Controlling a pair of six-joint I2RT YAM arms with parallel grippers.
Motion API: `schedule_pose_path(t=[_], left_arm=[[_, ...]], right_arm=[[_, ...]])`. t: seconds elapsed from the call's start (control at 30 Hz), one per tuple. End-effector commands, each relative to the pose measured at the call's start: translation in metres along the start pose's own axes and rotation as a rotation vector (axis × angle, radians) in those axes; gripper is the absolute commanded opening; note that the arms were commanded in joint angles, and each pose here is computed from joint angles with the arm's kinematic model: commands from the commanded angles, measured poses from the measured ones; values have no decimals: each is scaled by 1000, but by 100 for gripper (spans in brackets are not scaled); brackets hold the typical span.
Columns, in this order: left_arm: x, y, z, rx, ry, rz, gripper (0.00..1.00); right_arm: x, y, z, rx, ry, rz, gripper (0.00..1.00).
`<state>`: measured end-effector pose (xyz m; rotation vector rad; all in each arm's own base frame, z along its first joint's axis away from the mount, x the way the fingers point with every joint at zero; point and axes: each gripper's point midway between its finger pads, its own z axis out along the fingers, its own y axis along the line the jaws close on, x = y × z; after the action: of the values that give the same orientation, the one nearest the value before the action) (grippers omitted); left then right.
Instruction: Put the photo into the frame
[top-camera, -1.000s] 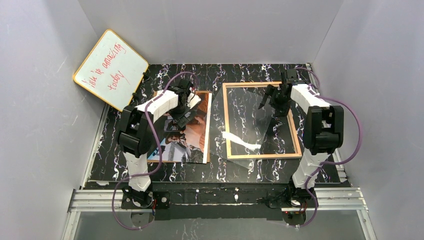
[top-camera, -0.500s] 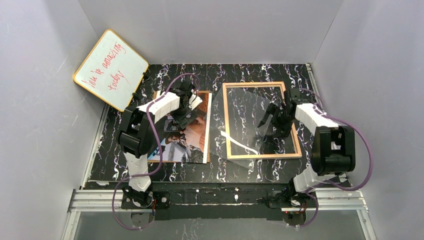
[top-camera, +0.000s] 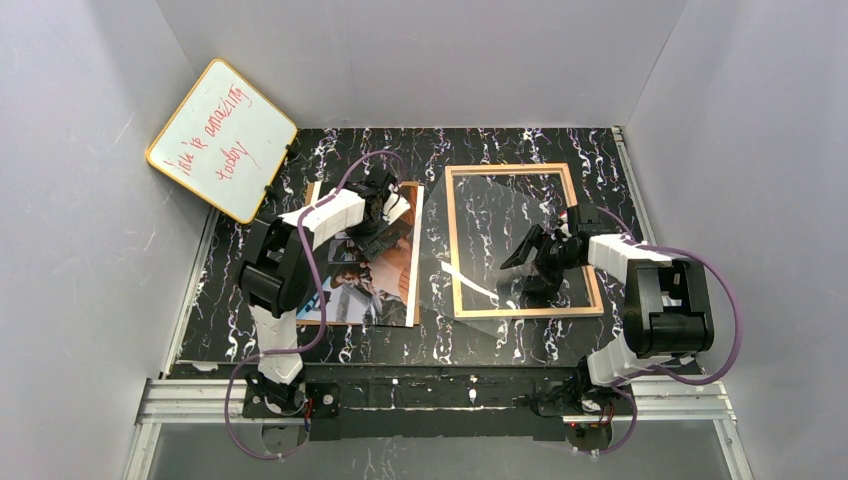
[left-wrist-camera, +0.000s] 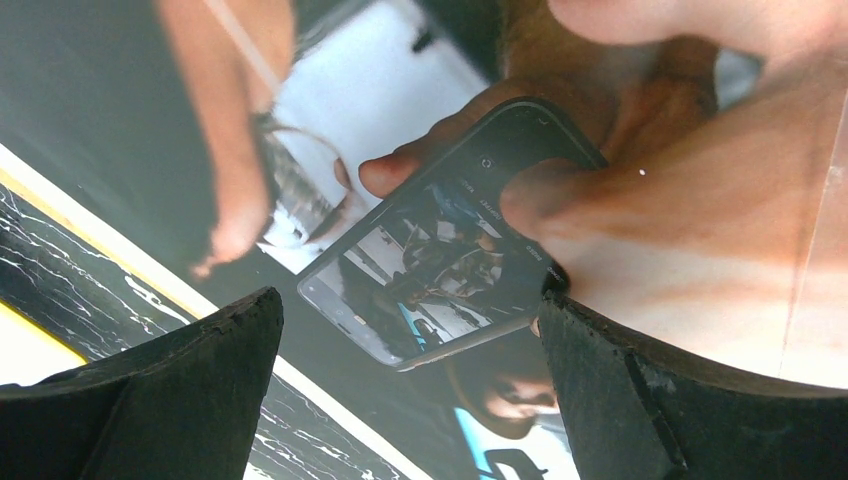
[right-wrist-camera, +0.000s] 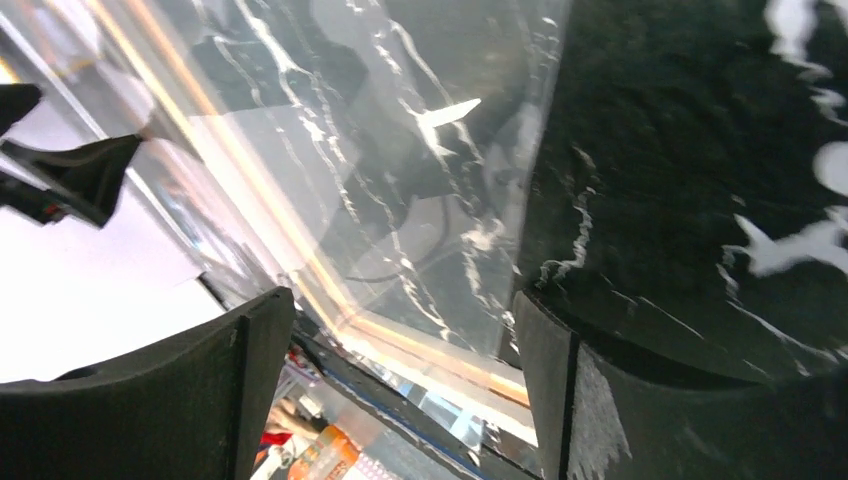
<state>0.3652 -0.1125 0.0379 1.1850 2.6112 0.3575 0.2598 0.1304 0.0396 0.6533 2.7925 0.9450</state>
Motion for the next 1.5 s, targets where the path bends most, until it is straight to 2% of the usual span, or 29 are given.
schedule_pose_path(t=[0.0,0.43,0.53,0.63,0.9,0.97,1.03,1.07,1.2,1.37,1.47], left_arm=[[6,-5,1,4,15,2,98],[8,-12,23,-19,45,39,98],[2,-15,22,-19,33,44,98],[-3,-18,21,-24,26,60,98],[-9,-20,22,-50,27,97,98],[-7,-18,23,-62,36,104,98],[-5,-17,22,-70,40,111,98],[-4,-16,21,-75,40,112,98],[-9,-7,9,-100,21,108,98],[-26,15,-23,-120,-30,69,98],[-48,30,-50,-120,-100,16,98]], right_arm=[[-6,1,20,-94,-37,-15,88],[-4,19,22,-323,-158,47,78],[-7,41,7,-470,-228,30,69],[-9,55,-6,-564,-277,28,67],[-9,77,1,-607,-249,-13,64],[-11,82,6,-615,-242,-23,55],[-13,86,9,-614,-233,-21,39],[-16,88,9,-616,-233,-18,27],[-27,108,-5,-631,-266,-82,3],[-55,136,-46,-511,-332,-222,1],[-69,133,-78,-330,-352,-310,1]])
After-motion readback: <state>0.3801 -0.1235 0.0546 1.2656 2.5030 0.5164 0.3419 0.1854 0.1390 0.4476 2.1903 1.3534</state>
